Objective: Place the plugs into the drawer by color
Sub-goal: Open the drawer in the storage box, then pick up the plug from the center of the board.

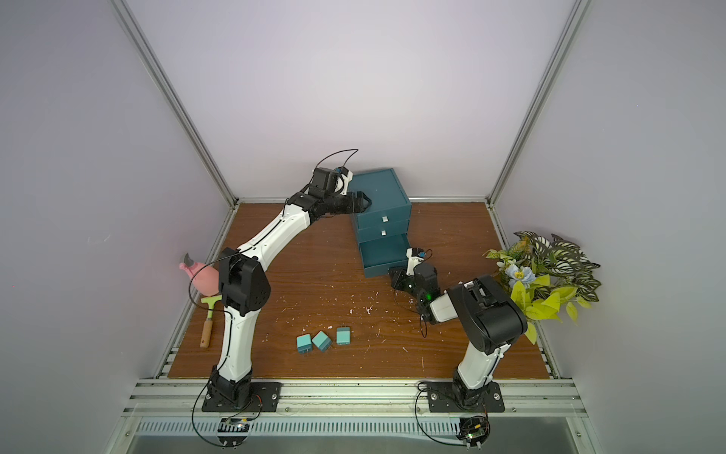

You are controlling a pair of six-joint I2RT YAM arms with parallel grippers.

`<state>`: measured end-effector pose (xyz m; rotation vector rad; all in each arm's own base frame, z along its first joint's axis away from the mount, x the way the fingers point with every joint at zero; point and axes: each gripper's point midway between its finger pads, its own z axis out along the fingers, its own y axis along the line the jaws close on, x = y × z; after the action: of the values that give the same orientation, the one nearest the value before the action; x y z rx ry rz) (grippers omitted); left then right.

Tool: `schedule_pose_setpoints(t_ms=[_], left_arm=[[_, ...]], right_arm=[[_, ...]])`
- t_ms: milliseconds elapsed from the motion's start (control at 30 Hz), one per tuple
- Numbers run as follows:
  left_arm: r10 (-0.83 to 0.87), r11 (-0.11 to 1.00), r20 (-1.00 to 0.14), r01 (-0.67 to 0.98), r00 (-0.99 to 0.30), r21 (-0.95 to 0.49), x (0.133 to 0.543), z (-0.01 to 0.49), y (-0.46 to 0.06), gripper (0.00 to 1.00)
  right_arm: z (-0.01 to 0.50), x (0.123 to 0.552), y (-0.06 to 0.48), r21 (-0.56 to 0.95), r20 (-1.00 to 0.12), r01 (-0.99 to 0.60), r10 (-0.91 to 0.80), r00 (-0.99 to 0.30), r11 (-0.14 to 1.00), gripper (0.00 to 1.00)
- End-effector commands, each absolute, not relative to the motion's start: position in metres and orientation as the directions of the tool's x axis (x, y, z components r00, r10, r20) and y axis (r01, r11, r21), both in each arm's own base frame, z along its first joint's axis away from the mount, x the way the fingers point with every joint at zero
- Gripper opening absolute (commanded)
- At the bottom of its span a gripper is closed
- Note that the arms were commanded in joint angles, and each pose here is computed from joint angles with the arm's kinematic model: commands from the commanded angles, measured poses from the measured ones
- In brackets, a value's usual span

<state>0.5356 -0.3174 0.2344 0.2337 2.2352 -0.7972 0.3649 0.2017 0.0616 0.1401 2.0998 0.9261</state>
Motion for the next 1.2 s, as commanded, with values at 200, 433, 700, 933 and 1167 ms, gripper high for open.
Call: schedule_pose_setpoints(t_ms=[200, 433, 700, 933, 1167], left_arm=[[-0.052, 0.815, -0.659, 0.349, -0.751, -0.462, 0.529, 0.215, -0.305, 0.87], [-0.057, 0.817, -0.658, 0.343, -0.751, -0.463, 0.525, 0.22, -0.302, 0.87], [-0.047, 0.834, -0.646, 0.326, -0.762, -0.445, 0.521, 0.208, -0.297, 0.86], [-0.045, 0.835, -0.637, 0.321, -0.769, -0.447, 0.517, 0.199, -0.296, 0.86], [-0.041, 0.841, -0.633, 0.315, -0.773, -0.44, 0.516, 0.193, -0.294, 0.86]], right_arm=[[0.088, 0.341, 0.208, 0.604, -0.681, -0.305, 0.277, -0.678, 0.736, 0.48], [0.099, 0.298, 0.228, 0.467, -0.724, -0.401, 0.081, -0.684, 0.788, 0.51], [0.097, 0.236, 0.29, 0.279, -0.749, -0.56, -0.188, -0.635, 0.781, 0.53], [0.082, 0.199, 0.339, 0.108, -0.733, -0.683, -0.406, -0.545, 0.722, 0.64], [0.074, 0.187, 0.358, 0.003, -0.719, -0.716, -0.496, -0.486, 0.698, 0.81]])
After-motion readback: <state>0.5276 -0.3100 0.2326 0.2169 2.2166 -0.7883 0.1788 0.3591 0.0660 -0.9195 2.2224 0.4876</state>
